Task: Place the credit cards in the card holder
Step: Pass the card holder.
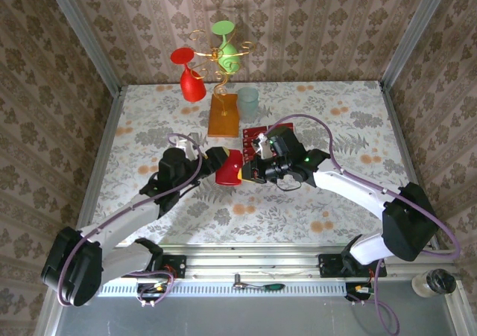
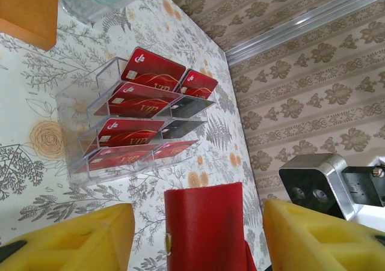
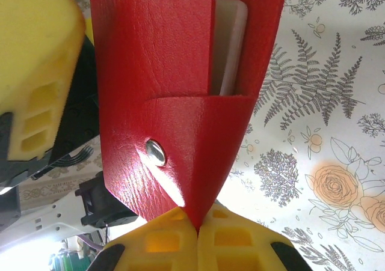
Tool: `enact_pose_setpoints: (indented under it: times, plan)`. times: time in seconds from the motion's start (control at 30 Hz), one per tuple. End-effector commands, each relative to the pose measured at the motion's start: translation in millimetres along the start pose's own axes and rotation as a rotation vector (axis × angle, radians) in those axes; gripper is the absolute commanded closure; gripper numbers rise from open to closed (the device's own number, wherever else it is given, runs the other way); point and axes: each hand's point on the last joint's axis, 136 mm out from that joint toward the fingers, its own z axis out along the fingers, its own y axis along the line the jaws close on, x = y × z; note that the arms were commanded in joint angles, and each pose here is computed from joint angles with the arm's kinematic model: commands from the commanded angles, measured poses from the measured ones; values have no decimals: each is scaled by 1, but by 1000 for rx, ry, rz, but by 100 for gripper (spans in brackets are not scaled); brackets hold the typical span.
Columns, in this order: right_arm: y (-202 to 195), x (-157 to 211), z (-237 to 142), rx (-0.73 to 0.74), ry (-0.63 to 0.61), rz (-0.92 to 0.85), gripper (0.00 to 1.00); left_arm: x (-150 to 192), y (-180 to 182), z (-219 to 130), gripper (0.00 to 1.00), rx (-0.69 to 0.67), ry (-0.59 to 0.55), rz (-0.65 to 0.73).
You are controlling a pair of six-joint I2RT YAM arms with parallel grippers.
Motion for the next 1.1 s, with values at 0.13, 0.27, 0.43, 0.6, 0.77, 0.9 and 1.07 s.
enact_pose_setpoints:
  times: [0.13, 0.27, 0.43, 0.6, 0.77, 0.9, 1.07]
  plan:
    - [15, -3, 3, -50, 11, -30, 100, 0, -4, 2, 54, 35, 2, -4]
    - [13, -3, 4, -48, 13, -26, 100, -2, -6, 3, 75, 50, -6, -6]
    - [8, -4, 3, -22, 18, -25, 93, -5, -10, 4, 100, 62, -14, -9]
    - [-17, -11, -19, 169, -36, -82, 64, -11, -9, 0, 100, 33, -59, -17]
    - [-17, -22, -34, 272, -96, -149, 49, -15, -11, -1, 100, 14, -87, -20]
    - [-9, -30, -31, 332, -122, -214, 38, -17, -14, 0, 100, 2, -108, -27]
    - [-1, -35, -15, 384, -118, -272, 33, -18, -17, 0, 100, 6, -125, -40]
